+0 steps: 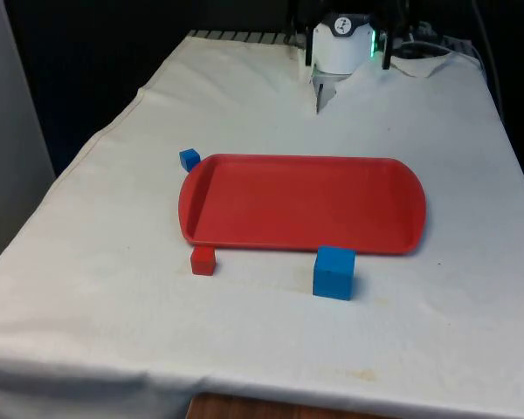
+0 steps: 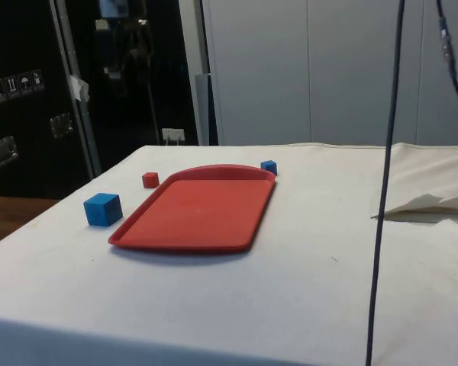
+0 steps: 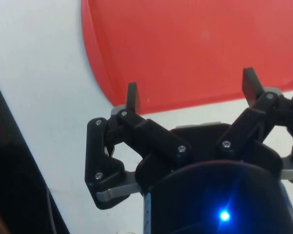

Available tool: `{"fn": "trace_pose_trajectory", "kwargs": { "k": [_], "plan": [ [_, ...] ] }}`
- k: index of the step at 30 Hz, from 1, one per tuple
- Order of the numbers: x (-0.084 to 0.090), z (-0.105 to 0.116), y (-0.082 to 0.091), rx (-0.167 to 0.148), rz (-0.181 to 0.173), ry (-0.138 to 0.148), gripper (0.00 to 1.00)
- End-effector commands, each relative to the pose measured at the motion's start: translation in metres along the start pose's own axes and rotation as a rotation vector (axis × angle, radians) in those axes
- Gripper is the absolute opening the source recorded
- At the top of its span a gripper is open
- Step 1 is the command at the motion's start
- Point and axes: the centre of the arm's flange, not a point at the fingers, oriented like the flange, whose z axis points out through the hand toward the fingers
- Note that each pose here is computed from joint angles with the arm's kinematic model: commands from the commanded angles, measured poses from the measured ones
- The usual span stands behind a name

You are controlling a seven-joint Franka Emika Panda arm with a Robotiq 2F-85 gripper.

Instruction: Pick up the largest block and place it onto the tray.

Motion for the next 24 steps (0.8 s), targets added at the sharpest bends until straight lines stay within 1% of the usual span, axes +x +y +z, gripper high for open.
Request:
{"fn": "trace_pose_trajectory", "kwargs": {
  "k": [1,7,8,9,14,16,17,18,24],
  "plan": [
    [0.004,0.003,-0.002,0.007,-0.003,0.002,1.00],
    [0.024,0.016,-0.008,-0.002,-0.013,0.007,1.00],
    [0.019,0.012,-0.006,-0.006,-0.010,0.005,1.00],
    [0.027,0.018,-0.009,-0.004,-0.016,0.009,1.00],
    [0.041,0.030,-0.014,-0.011,-0.022,0.016,1.00],
    [0.044,0.035,-0.014,-0.012,-0.024,0.018,1.00],
    [0.043,0.033,-0.015,-0.020,-0.021,0.013,1.00],
    [0.046,0.038,-0.015,-0.012,-0.025,0.020,1.00],
    [0.053,0.053,-0.015,-0.005,-0.027,0.029,1.00]
  ]
}}
